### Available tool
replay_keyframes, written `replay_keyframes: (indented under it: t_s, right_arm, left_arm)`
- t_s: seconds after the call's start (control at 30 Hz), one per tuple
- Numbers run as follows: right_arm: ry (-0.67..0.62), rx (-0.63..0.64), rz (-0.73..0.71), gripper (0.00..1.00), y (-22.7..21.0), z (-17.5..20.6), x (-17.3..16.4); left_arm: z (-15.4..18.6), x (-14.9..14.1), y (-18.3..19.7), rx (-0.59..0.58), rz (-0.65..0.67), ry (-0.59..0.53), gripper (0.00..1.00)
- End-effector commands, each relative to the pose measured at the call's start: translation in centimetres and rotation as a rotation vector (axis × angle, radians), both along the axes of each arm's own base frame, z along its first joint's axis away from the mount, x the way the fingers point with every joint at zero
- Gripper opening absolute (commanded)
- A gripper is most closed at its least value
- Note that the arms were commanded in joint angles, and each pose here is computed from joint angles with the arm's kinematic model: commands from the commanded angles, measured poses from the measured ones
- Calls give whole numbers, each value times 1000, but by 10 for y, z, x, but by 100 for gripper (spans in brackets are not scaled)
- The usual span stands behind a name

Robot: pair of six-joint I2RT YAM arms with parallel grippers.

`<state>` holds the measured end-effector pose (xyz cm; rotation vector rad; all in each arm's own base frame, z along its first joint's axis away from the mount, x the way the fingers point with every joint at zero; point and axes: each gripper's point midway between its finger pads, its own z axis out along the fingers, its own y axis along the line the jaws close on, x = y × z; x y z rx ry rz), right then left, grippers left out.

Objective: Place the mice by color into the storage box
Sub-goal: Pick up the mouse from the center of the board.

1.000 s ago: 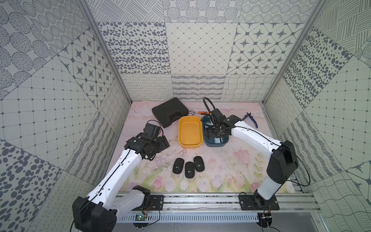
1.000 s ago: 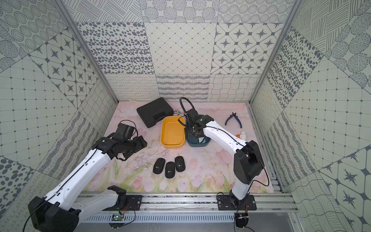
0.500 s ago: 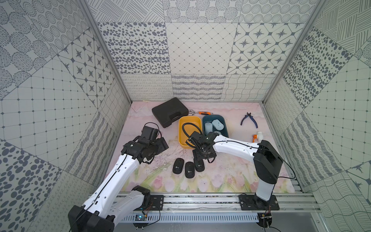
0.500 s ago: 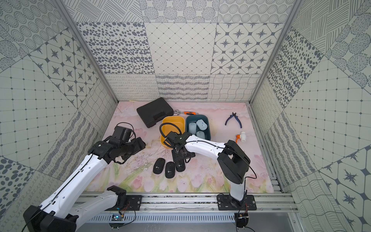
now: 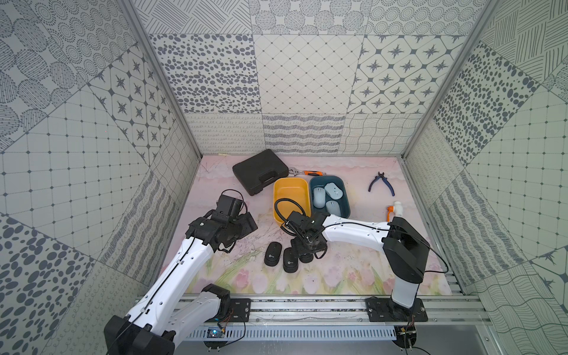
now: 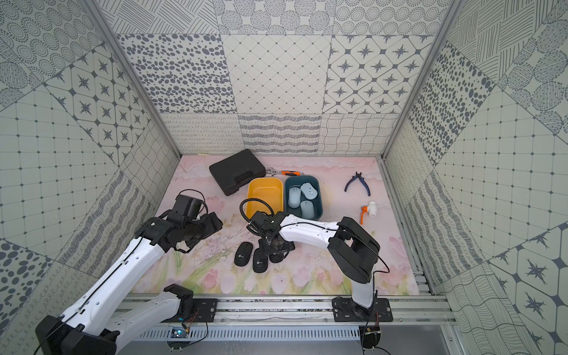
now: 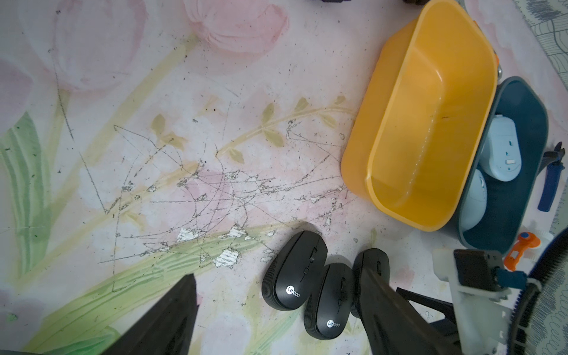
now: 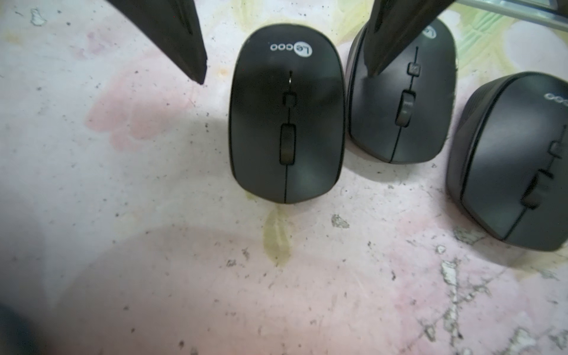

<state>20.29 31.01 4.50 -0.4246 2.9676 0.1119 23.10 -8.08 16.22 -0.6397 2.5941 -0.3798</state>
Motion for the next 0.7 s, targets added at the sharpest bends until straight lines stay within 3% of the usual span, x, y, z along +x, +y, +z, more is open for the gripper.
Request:
replay_keyframes:
  t_s: [0.0,0.47,0.67]
  right_arm:
    - [-9,-22,-24,84,0,-11,4]
    - [-2,-48,-17,77,3,-28,13]
    - [1,-55,-16,64,1,-29,12]
  left_arm:
    - [-3,-4,6,39,1,16,87]
    - [-4,-5,9,61,-2,17,87]
    - [-4,-3,10,62,3,16,87]
